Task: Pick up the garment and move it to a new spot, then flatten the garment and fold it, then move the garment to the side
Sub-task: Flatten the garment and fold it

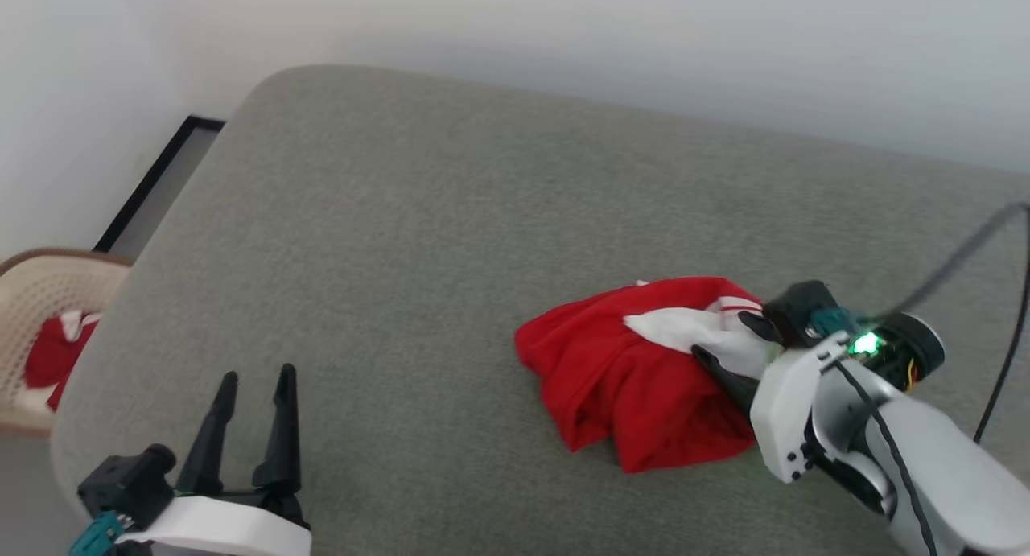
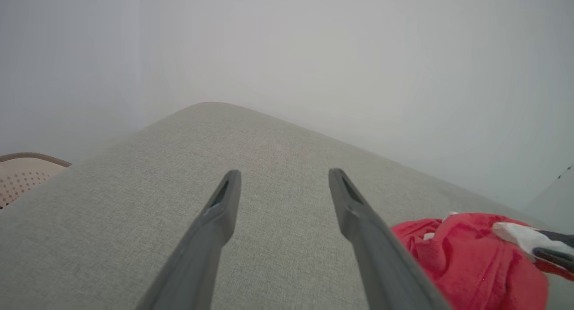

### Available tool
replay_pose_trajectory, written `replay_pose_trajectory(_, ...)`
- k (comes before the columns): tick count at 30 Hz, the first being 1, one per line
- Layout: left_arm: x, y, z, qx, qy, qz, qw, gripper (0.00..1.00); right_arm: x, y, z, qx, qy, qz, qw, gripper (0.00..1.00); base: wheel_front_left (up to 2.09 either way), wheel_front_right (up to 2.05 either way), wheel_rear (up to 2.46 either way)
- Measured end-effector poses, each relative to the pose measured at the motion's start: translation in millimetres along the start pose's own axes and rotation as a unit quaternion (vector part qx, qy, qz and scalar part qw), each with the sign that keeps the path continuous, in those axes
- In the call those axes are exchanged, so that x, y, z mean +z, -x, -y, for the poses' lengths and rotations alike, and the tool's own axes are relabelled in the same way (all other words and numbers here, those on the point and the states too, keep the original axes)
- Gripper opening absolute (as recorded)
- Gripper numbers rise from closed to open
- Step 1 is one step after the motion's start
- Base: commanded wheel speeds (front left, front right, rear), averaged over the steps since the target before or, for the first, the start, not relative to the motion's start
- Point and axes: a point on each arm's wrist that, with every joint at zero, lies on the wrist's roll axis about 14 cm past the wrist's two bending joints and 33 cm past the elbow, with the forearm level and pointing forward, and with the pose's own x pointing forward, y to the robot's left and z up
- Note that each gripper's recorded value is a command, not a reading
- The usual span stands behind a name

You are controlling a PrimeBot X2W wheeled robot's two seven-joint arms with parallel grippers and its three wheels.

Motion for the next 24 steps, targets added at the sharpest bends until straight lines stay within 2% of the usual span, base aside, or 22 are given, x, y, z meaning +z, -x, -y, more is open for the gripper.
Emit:
replay_pose_trajectory(4,-4,3,-7,0.017,0.005,-0.004,1.000,1.00,-16,-18,-3,0.019,0.016,-0.070,0.997,1.00,0.00,0.00,0.00)
replay_pose_trajectory(5,-4,3,-8,0.021,0.006,-0.005,1.000,1.00,-20,-22,-5,0.024,0.017,-0.083,0.996,0.84,0.00,0.00,0.00)
replay_pose_trajectory(6,-5,3,-9,0.024,0.007,-0.005,1.000,1.00,-22,-25,-6,0.029,0.022,-0.093,0.995,0.36,0.00,0.00,0.00)
replay_pose_trajectory(7,-6,3,-10,0.029,0.009,-0.005,1.000,1.00,-21,-29,-7,0.032,0.023,-0.093,0.995,0.00,0.00,0.00,0.00)
replay_pose_trajectory(14,-3,1,-16,0.043,0.016,0.002,0.999,1.00,0,-31,2,0.035,0.009,-0.070,0.997,0.00,0.00,0.00,0.00)
replay_pose_trajectory(20,-4,-6,-11,0.034,0.021,0.005,0.999,1.00,19,-6,43,-0.004,0.000,-0.043,0.999,0.00,0.00,0.00,0.00)
replay_pose_trajectory(24,-5,-10,-6,0.027,0.022,0.004,0.999,1.00,10,21,77,-0.044,-0.010,-0.052,0.998,0.00,0.00,0.00,0.00)
